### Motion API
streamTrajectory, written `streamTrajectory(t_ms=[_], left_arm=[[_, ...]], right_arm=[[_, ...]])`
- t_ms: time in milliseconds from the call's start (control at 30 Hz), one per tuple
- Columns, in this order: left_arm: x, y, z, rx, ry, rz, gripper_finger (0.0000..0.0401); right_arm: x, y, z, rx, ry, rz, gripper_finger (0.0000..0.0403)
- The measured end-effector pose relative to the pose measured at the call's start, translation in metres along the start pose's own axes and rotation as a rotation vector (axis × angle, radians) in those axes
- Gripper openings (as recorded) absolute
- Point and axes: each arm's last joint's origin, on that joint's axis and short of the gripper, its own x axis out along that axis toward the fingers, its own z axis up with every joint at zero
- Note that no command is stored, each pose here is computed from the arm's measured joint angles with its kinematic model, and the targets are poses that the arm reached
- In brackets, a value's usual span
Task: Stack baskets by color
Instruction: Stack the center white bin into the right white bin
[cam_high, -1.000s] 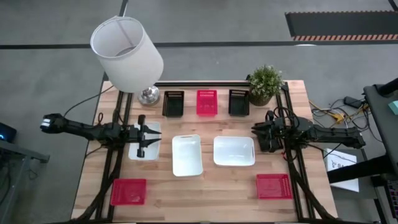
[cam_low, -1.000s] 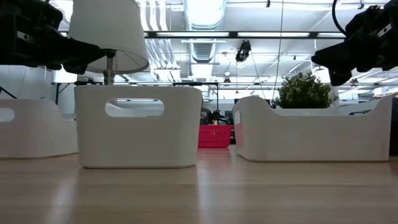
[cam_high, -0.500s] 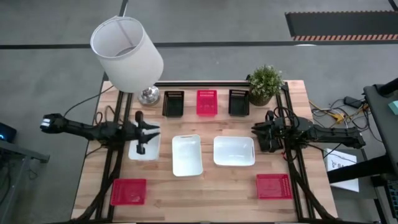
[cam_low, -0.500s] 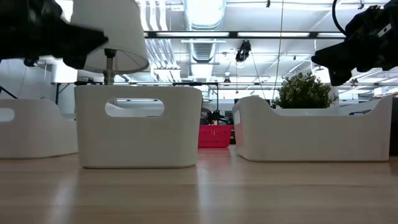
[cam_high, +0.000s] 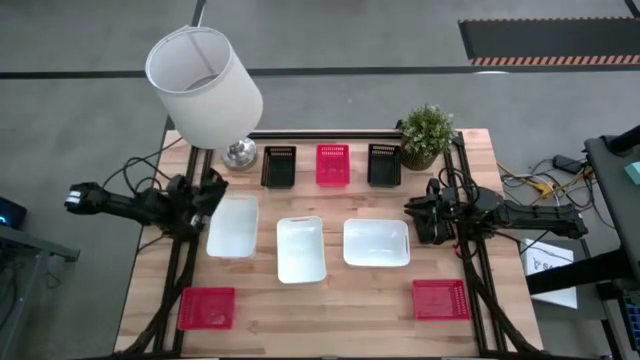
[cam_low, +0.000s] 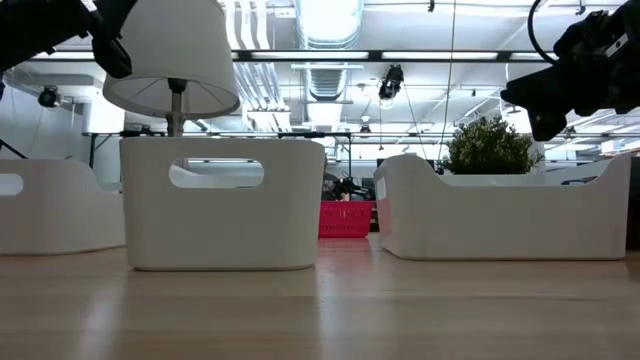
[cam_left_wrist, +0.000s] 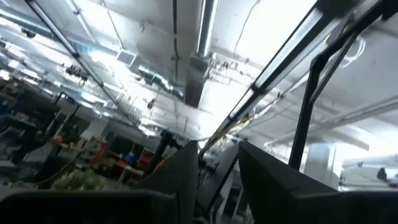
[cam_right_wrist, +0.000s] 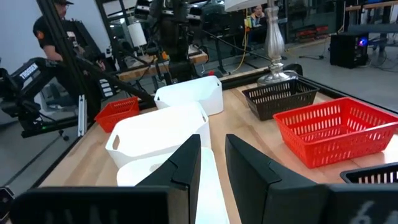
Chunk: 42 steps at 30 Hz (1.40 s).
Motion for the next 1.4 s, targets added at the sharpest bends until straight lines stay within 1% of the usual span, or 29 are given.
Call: streamTrajectory(t_ms=[100,233,400,500,567,633,733,800,900,1033,1133,1200,1267,1400], left_arm=[[0.000,0.000,0.000,-0.001,-0.002,0.000,0.0099],[0.000,0.000,0.000,-0.001,0.000,0.009,0.0099],[0.000,0.003,0.001,-0.016,-0.039,0.108,0.0099],[0.001,0.005,0.000,-0.073,-0.047,0.175,0.0099],[0.005,0.004,-0.001,-0.077,-0.037,0.185,0.0099],[0.012,0.001,0.002,-0.076,-0.032,0.185,0.0099],[0.029,-0.005,0.005,-0.075,-0.018,0.191,0.0099],[0.044,-0.011,0.010,-0.096,-0.024,0.194,0.0099],[0.071,-0.020,0.012,-0.142,-0.005,0.206,0.0099],[0.109,-0.031,0.004,-0.222,0.085,0.245,0.0099],[0.134,-0.035,-0.014,-0.270,0.239,0.323,0.0099],[0.151,-0.040,-0.022,-0.307,0.326,0.382,0.0099],[0.166,-0.044,-0.030,-0.336,0.422,0.462,0.0099],[0.186,-0.047,-0.054,-0.355,0.664,0.661,0.0099]], right_arm=[[0.000,0.001,0.003,-0.021,-0.031,0.006,0.0068],[-0.001,0.003,0.012,-0.099,-0.124,0.020,0.0068],[-0.003,0.005,0.022,-0.167,-0.233,0.031,0.0068],[-0.003,0.005,0.023,-0.213,-0.248,0.028,0.0068],[-0.003,0.006,0.025,-0.251,-0.265,0.031,0.0068],[-0.004,0.006,0.027,-0.282,-0.289,0.032,0.0068],[-0.005,0.008,0.031,-0.312,-0.333,0.066,0.0068],[-0.006,0.009,0.032,-0.316,-0.351,0.082,0.0068],[-0.006,0.009,0.032,-0.308,-0.343,0.082,0.0068],[-0.006,0.008,0.031,-0.301,-0.335,0.082,0.0068],[-0.006,0.008,0.031,-0.294,-0.334,0.084,0.0068],[-0.006,0.008,0.031,-0.293,-0.334,0.083,0.0068],[-0.006,0.008,0.031,-0.293,-0.334,0.083,0.0068],[-0.005,0.008,0.031,-0.287,-0.330,0.084,0.0068]])
